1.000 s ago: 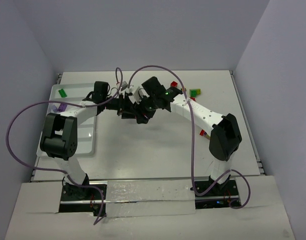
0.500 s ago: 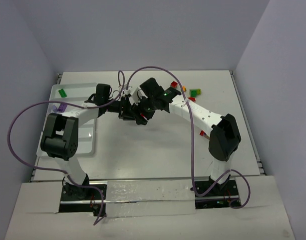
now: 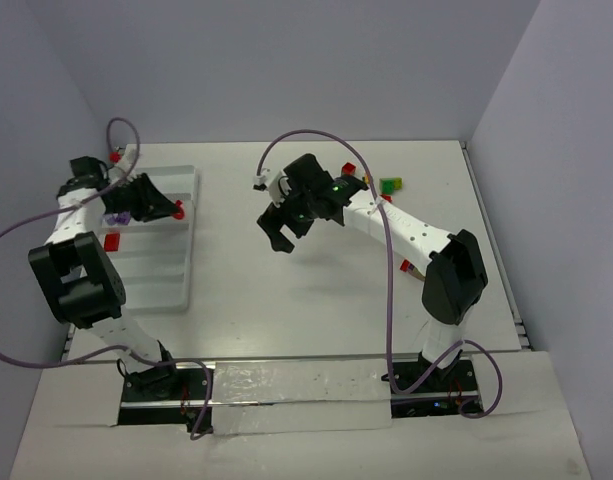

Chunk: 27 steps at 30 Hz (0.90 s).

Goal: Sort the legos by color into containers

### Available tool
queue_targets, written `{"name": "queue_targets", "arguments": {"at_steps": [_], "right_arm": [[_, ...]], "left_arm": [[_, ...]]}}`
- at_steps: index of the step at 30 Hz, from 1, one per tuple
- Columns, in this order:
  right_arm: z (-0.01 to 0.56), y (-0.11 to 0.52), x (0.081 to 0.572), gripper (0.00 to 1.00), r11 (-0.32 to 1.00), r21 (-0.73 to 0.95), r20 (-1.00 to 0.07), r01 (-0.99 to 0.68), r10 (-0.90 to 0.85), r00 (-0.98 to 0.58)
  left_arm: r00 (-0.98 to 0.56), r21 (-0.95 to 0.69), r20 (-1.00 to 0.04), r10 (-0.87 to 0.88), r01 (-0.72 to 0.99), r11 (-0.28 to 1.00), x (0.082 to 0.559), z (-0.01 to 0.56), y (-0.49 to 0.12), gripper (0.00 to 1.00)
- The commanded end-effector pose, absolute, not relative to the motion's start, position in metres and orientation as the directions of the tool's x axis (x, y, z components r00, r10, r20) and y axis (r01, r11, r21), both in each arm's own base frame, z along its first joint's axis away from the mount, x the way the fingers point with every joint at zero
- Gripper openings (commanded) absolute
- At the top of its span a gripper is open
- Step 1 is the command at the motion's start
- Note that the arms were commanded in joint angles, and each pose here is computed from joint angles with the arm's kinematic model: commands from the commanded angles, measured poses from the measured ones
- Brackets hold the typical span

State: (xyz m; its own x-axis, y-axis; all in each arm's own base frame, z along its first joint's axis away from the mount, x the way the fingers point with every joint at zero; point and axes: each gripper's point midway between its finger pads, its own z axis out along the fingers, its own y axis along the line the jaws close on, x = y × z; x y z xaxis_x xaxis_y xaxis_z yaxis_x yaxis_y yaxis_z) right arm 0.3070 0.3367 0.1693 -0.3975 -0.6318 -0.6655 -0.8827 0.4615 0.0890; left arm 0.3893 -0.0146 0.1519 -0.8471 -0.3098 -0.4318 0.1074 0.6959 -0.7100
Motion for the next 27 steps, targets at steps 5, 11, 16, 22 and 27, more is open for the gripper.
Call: {"name": "queue_targets", "arguments": {"at_steps": [5,11,16,22,27], "right_arm": [[0.183,0.333,0.317,1.00,0.482,0.086,-0.701,-0.872,-0.593,-0.397],[0.175,0.330,0.322,1.00,0.494,0.097,-0.694,-0.864,-0.588,-0.414],[0.169,0.323,0.324,1.00,0.500,0.104,-0.685,-0.860,-0.590,-0.427],[0.165,0.318,0.331,1.00,0.521,0.106,-0.683,-0.847,-0.581,-0.443],[0.165,0.311,0.347,1.00,0.574,0.100,-0.685,-0.813,-0.553,-0.475]], "left_arm": [[-0.846,-0.350,-0.506,-0.167,0.024,0.937,0.377,0.137,0.112,0.01],[-0.876,-0.270,-0.460,-0.143,-0.015,0.963,0.372,0.099,0.138,0.07],[-0.885,-0.253,-0.437,-0.159,-0.049,0.966,0.371,0.079,0.152,0.08],[-0.891,-0.226,-0.423,-0.167,-0.075,0.971,0.377,0.064,0.163,0.11],[-0.893,-0.202,-0.419,-0.166,-0.087,0.976,0.381,0.057,0.171,0.36]]}}
